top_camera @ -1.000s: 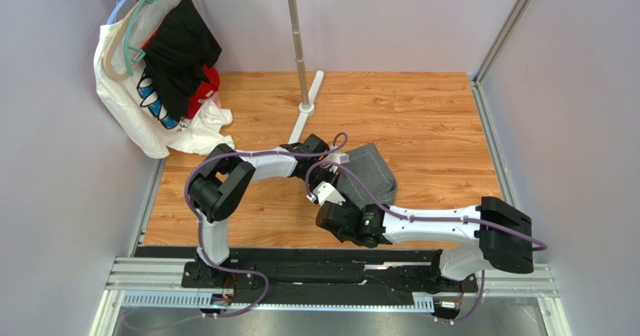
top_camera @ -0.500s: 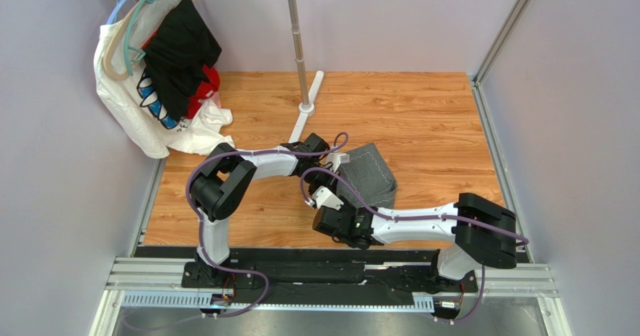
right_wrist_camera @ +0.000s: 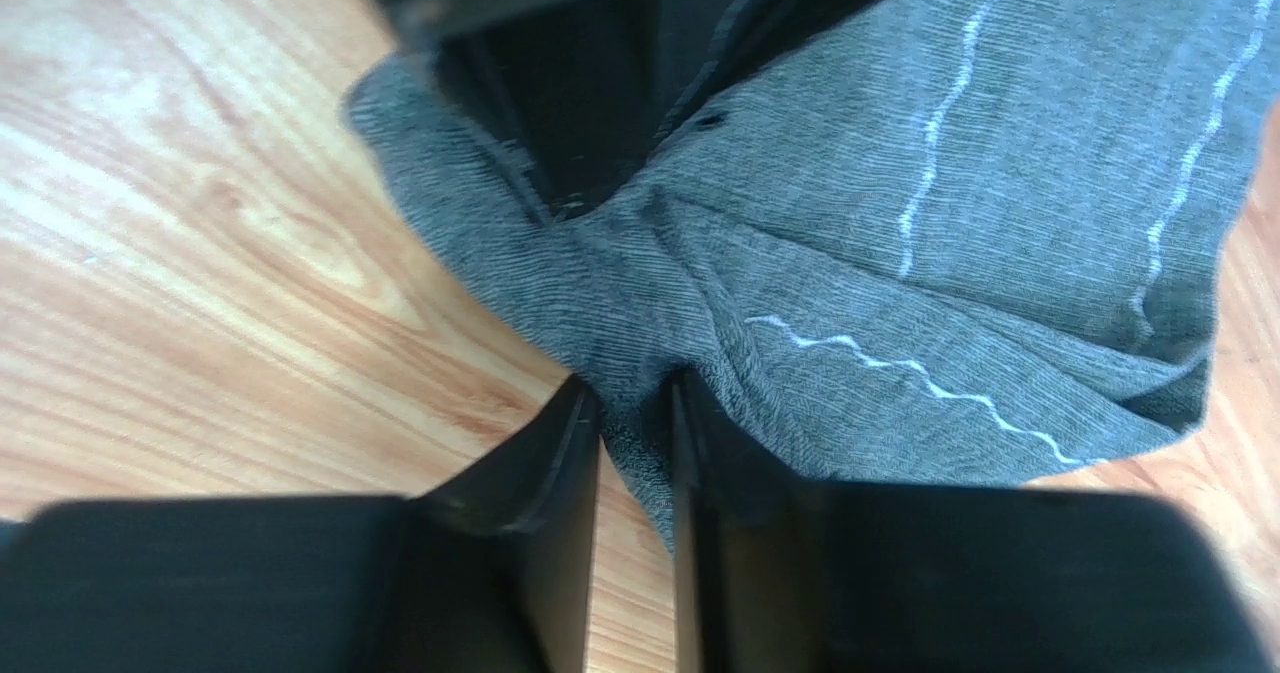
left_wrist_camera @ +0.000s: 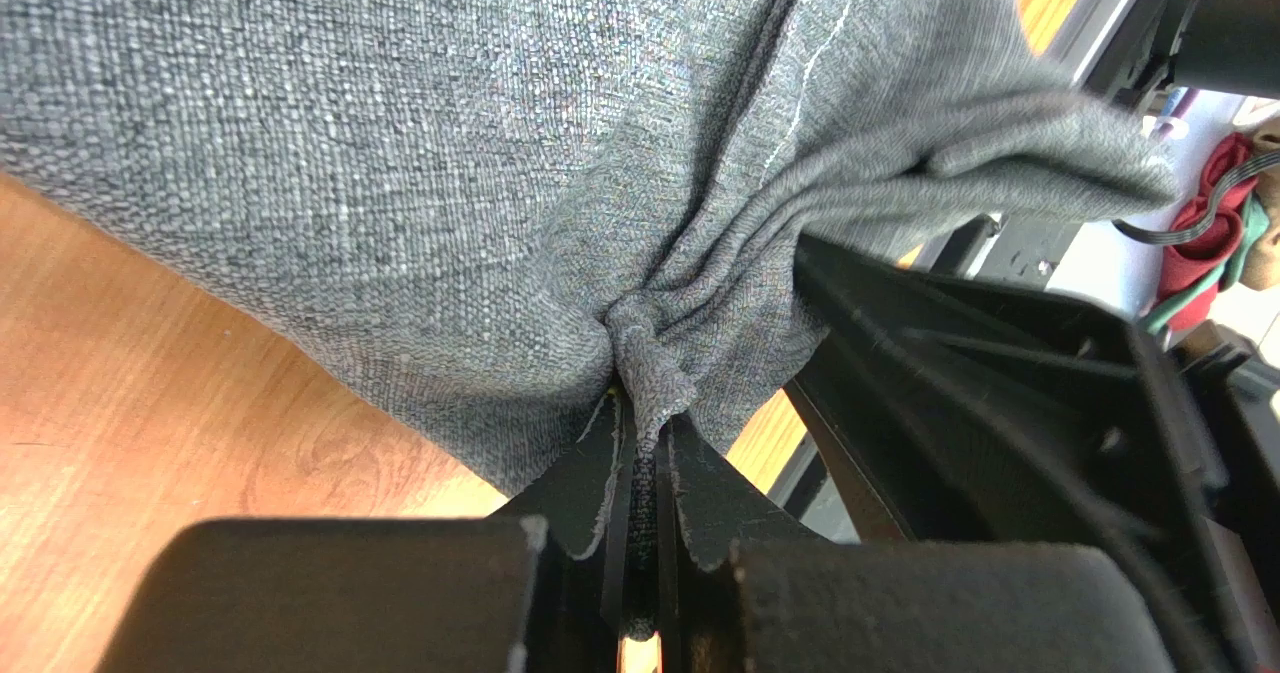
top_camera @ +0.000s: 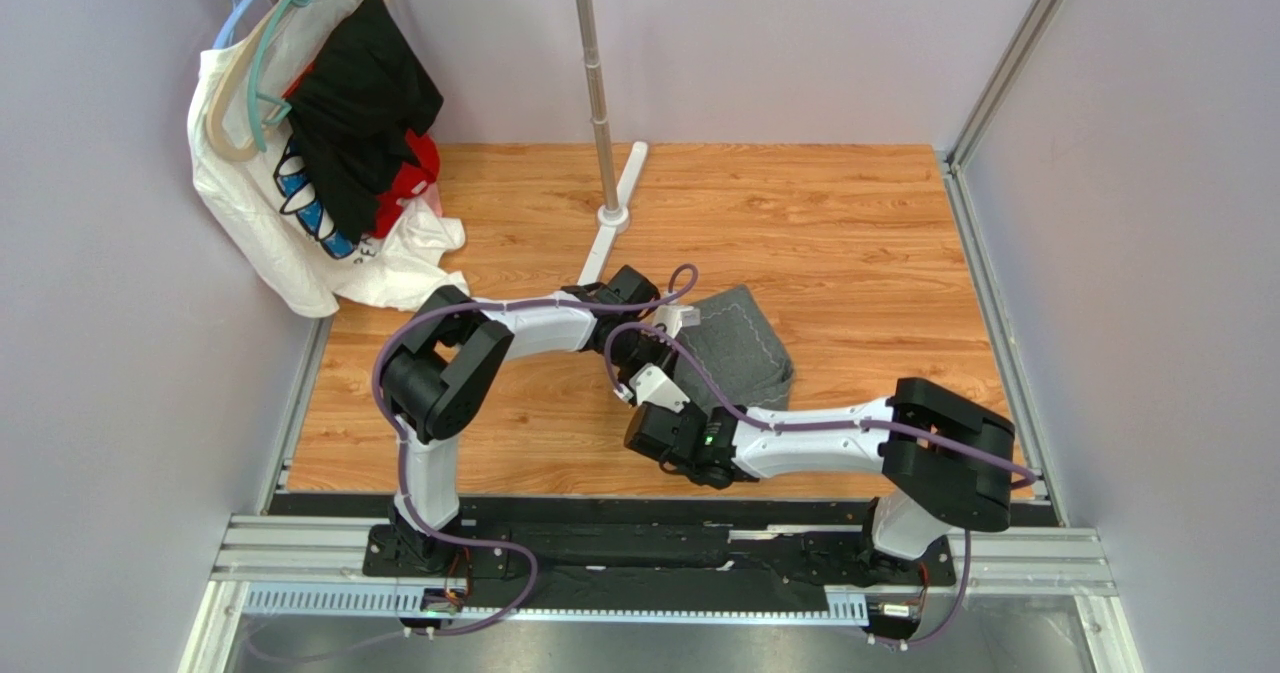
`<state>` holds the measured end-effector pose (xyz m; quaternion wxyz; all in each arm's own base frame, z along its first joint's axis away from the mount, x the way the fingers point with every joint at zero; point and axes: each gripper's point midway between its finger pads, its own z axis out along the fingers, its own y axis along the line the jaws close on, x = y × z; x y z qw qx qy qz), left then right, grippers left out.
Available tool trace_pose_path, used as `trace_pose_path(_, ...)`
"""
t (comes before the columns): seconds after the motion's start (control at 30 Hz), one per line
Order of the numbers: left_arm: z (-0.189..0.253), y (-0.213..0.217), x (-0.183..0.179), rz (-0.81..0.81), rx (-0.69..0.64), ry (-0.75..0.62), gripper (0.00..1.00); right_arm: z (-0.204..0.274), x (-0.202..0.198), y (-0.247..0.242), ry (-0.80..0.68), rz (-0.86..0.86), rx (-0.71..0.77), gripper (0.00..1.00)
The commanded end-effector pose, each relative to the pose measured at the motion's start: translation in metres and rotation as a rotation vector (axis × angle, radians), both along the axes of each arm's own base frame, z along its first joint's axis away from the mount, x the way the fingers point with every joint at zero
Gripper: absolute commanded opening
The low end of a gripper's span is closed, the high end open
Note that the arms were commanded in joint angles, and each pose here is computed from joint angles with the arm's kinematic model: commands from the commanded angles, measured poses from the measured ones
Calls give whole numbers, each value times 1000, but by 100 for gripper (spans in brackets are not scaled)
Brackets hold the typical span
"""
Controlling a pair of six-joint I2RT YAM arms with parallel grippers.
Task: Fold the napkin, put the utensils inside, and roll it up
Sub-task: Roll the napkin with the utensil
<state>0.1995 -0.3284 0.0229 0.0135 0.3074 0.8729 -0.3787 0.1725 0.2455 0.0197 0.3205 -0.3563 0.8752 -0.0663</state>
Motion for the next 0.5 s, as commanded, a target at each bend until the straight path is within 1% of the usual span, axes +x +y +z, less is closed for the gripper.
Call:
trace_pose_path(0.0,-30,28,-16,-19,149,37,4,-11,1,2,29,-22,13,12)
trace_pose_path(0.03,-30,28,-15,-13,153,34,6,-12,0,3,37,-17,16,9)
trace_pose_path(0.07,-27,28,-14,-2,152,31,14,-13,-2,3,47,-14,17,5)
trace_pose_path(0.1,-27,29,-14,6,155,30,20,-15,-5,4,69,-4,22,0)
trace_pose_path(0.13,-28,31,-13,17,167,26,25,-15,-8,6,82,2,30,0)
trace_pose_path(0.17,-25,33,-9,39,164,24,35,-16,-10,6,95,7,35,0)
trace_pose_path(0.23,-26,38,-7,66,171,15,41,-18,-16,7,124,18,53,0)
trace_pose_path(0.27,-22,41,-1,96,164,9,50,-18,-18,7,130,20,64,0)
trace_pose_path(0.3,-20,44,1,113,163,4,60,-17,-20,6,141,23,78,0)
trace_pose_path(0.33,-22,48,3,130,163,-6,64,-17,-21,7,146,25,95,0)
trace_pose_path(0.37,-15,50,9,162,150,-23,70,-16,-22,7,153,28,103,0)
trace_pose_path(0.47,-7,59,21,228,153,-82,78,-14,-28,8,183,39,149,0)
